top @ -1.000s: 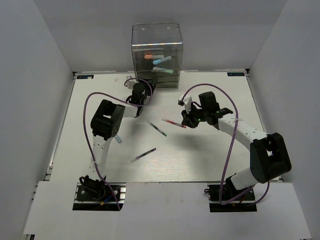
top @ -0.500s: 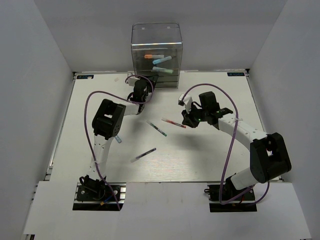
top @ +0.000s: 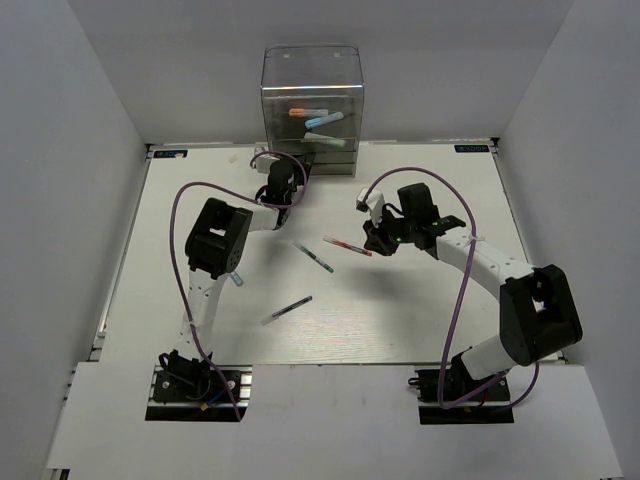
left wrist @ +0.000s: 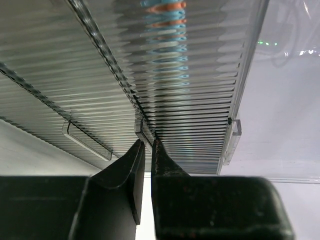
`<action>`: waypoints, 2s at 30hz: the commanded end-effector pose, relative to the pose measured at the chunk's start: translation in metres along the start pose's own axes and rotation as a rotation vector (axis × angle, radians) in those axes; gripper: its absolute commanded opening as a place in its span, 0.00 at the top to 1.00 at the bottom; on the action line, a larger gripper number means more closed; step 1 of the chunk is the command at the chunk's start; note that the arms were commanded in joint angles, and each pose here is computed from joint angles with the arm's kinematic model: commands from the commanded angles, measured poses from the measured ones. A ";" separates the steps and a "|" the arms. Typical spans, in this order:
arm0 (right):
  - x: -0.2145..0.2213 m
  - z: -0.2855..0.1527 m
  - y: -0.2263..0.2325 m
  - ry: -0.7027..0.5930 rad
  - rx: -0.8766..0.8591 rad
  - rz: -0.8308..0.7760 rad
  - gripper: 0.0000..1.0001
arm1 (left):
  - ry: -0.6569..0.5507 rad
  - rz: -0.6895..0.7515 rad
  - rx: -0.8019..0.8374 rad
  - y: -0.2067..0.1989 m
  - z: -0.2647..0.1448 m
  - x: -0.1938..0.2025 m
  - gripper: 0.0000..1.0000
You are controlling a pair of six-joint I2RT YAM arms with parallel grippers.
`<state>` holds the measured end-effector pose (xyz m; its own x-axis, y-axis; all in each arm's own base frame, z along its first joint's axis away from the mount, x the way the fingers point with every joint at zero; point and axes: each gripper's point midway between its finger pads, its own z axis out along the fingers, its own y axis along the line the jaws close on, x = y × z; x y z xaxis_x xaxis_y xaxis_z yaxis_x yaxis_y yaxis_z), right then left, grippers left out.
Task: Sort the stationery into containers
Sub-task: Open the drawer in the storage box, then pick up the pen from the center of the board.
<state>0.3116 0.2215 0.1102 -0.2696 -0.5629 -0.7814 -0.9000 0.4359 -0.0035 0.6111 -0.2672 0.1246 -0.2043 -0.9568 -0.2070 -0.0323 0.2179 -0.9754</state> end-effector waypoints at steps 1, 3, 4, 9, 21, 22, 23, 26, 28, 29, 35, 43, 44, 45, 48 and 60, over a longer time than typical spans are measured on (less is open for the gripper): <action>-0.021 -0.003 -0.007 -0.047 0.013 -0.028 0.77 | -0.057 0.022 -0.020 0.006 0.001 -0.016 0.97; -0.021 -0.003 -0.008 -0.047 0.016 -0.028 0.77 | -0.060 0.018 -0.007 0.002 -0.003 -0.017 1.00; -0.021 -0.003 -0.008 -0.048 0.016 -0.027 0.77 | -0.057 0.021 -0.018 0.006 -0.006 -0.017 1.00; -0.020 -0.001 -0.006 -0.049 0.006 -0.026 0.77 | -0.052 0.017 0.003 0.005 -0.023 -0.019 1.00; -0.024 0.002 -0.005 -0.056 -0.008 -0.033 0.75 | 0.006 0.007 0.070 -0.015 -0.070 -0.007 1.00; -0.023 0.002 -0.005 -0.052 -0.008 -0.032 0.75 | 0.006 0.007 0.070 -0.013 -0.071 -0.007 1.00; -0.024 0.002 -0.005 -0.055 -0.007 -0.029 0.75 | 0.007 0.008 0.065 -0.013 -0.076 -0.008 1.00; -0.024 0.002 -0.006 -0.055 -0.007 -0.029 0.75 | 0.035 0.009 0.071 -0.017 -0.083 -0.001 1.00; -0.025 0.002 -0.006 -0.056 -0.008 -0.031 0.75 | 0.042 0.007 0.084 -0.019 -0.083 0.000 1.00; -0.025 0.002 -0.007 -0.057 -0.007 -0.030 0.75 | 0.044 0.018 0.075 -0.015 -0.085 0.001 1.00; -0.023 0.002 -0.007 -0.048 -0.004 -0.032 0.70 | 0.066 0.021 0.066 -0.015 -0.086 0.004 0.56; -0.021 0.006 0.005 -0.044 -0.075 -0.064 0.51 | 0.072 0.027 0.088 -0.034 -0.095 0.000 0.35; -0.020 0.010 0.004 -0.039 -0.083 -0.070 0.49 | 0.078 0.036 0.100 -0.039 -0.096 0.000 0.35; -0.019 0.011 0.004 -0.034 -0.087 -0.073 0.46 | 0.083 0.041 0.077 -0.032 -0.102 0.001 0.35; -0.020 0.020 0.000 -0.011 -0.093 -0.093 0.43 | 0.107 0.055 0.055 -0.033 -0.118 0.000 0.34; 0.013 0.073 -0.019 0.198 -0.026 -0.017 0.40 | 0.355 0.358 -0.417 0.026 -0.215 -0.007 0.26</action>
<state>0.3345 0.2562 0.0511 -0.2928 -0.6897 -0.6622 -0.9322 0.3599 0.0374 0.4450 -0.2313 0.1512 -0.4565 -0.8022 -0.3849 -0.1460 0.4943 -0.8570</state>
